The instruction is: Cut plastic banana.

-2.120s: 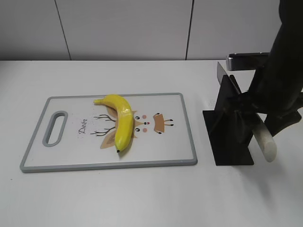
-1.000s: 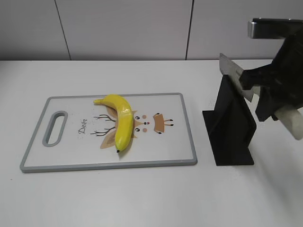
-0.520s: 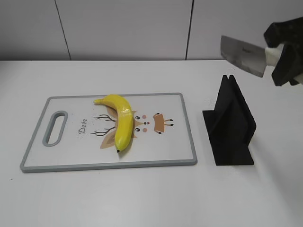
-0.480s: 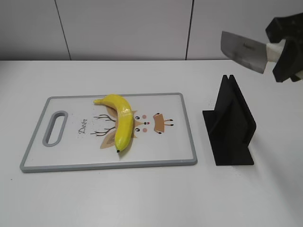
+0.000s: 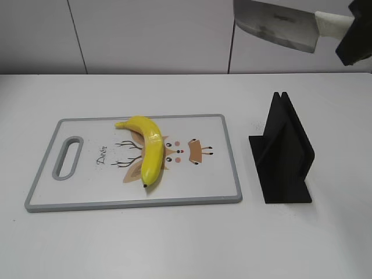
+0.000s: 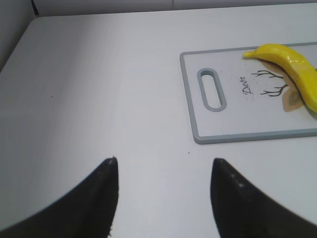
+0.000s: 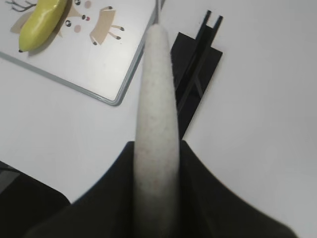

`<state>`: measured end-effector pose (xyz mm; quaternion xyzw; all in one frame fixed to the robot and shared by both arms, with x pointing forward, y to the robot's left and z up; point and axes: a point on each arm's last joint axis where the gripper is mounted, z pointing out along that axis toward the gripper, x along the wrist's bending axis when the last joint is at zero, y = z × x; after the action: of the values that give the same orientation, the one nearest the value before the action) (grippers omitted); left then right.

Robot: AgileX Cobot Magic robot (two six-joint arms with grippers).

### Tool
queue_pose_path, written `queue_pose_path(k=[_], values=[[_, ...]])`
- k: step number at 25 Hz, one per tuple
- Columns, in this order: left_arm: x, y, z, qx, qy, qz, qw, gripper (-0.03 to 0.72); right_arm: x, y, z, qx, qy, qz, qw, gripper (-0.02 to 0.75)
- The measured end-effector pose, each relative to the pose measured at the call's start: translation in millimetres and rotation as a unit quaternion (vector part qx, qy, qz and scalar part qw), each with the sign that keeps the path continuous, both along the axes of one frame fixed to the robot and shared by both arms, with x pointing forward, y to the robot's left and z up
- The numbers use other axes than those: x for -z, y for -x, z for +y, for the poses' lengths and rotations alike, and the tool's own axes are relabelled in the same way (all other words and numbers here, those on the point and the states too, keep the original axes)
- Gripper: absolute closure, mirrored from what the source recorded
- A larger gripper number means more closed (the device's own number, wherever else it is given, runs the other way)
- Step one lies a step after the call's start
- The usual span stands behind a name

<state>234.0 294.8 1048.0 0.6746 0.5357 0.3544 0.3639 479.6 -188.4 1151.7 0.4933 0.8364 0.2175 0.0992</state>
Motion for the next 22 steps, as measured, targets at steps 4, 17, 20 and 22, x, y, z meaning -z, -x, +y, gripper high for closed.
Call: queue_pose_path(k=[4, 17, 20, 22], values=[[-10, -13, -5, 0.019, 0.013, 0.014, 1.000, 0.136, 4, -8, 6, -0.065, 0.010, -0.025, 0.997, 0.570], [-44, -113, -21, 0.126, -0.032, 0.067, 0.989, 0.136, 55, -58, 34, -0.221, 0.046, -0.027, 0.974, 0.570], [-59, -140, -23, 0.151, -0.052, 0.070, 0.985, 0.136, 62, -69, 42, -0.252, 0.039, -0.036, 0.966, 0.570], [-69, -157, -26, 0.173, -0.069, 0.064, 0.980, 0.136, 67, -76, 45, -0.264, 0.041, -0.036, 0.963, 0.570]])
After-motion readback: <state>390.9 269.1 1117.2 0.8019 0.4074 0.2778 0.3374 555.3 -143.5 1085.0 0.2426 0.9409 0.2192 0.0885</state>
